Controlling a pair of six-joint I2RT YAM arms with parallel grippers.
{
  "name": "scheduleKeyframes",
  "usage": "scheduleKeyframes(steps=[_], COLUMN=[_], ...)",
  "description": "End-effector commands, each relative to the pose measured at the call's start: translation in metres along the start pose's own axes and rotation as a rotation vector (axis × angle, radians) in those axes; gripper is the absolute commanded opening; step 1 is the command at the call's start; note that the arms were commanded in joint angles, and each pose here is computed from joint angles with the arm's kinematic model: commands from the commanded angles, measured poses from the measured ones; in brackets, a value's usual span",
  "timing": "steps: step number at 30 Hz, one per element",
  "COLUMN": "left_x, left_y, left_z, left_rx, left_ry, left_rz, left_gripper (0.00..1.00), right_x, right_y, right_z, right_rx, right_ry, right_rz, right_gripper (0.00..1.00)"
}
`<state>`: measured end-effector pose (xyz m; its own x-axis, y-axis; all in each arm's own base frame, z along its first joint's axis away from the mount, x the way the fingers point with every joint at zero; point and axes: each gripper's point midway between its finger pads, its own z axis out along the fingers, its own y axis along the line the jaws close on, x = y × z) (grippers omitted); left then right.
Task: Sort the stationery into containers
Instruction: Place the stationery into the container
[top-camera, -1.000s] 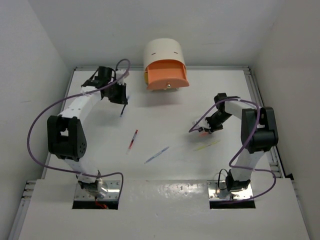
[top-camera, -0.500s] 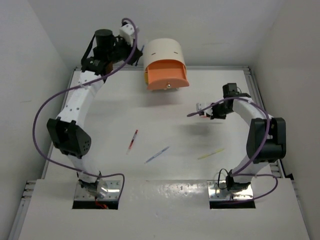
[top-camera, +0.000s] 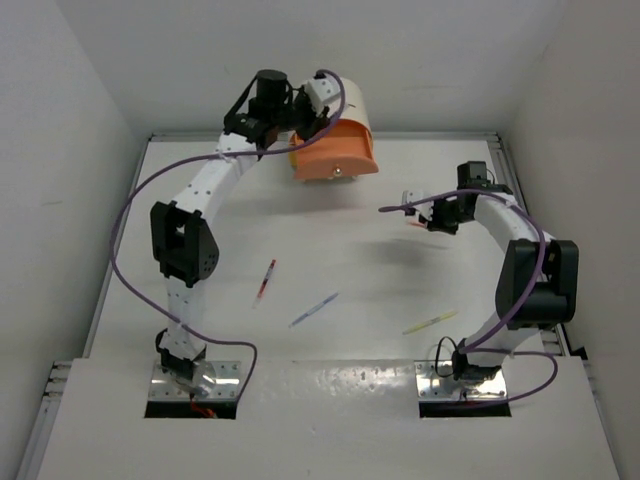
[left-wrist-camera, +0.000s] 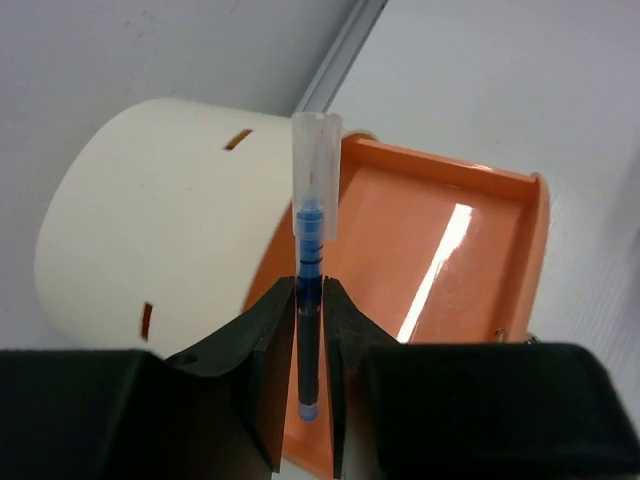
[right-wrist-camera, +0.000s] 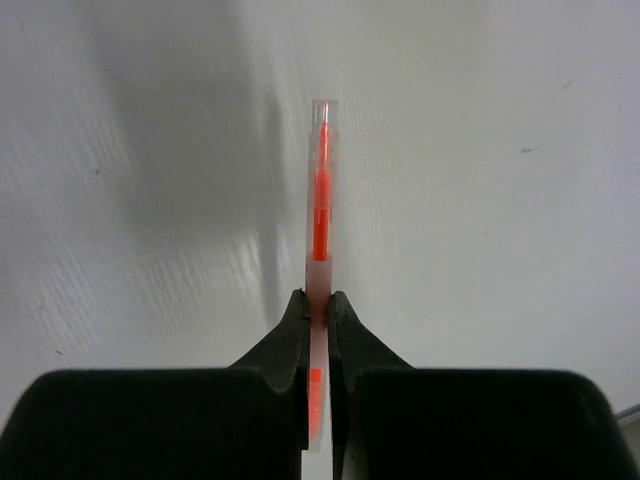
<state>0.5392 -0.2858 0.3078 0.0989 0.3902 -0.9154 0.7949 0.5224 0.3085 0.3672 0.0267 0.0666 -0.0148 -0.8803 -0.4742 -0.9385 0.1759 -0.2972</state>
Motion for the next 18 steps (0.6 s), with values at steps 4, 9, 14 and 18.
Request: scheduleKeyframes(steps=[4,9,14,18], left_x=[-0.035,-0.023,-0.071,-0.123], left_y=[-0.012,-0.017,0.018,0.07], left_z=[0.002,0.001,-0.03,-0.093], left_rx=[0.027,0.046,-0.114,-0.255], left_ry=[-0.029,0.036,-0.11,-0.285], left_rz=[0.227,0.24,0.096,-0.056], left_gripper=[0.39,0.74,0.79,0.79], right_x=[-0.021,-0.04,-0.076,-0.128], right_y=[-0.025,-0.05,-0.103,-0.162], right_z=[-0.021,-0.034,-0.064,-0.096], right_rx=[0.094,0.17,0.318,0.419], right_ry=[-0.079,-0.154,-0.282,-0.391], right_rz=[0.075,0.169,0.294,0.262], right_gripper=[0.0,0.0,0.0,0.0])
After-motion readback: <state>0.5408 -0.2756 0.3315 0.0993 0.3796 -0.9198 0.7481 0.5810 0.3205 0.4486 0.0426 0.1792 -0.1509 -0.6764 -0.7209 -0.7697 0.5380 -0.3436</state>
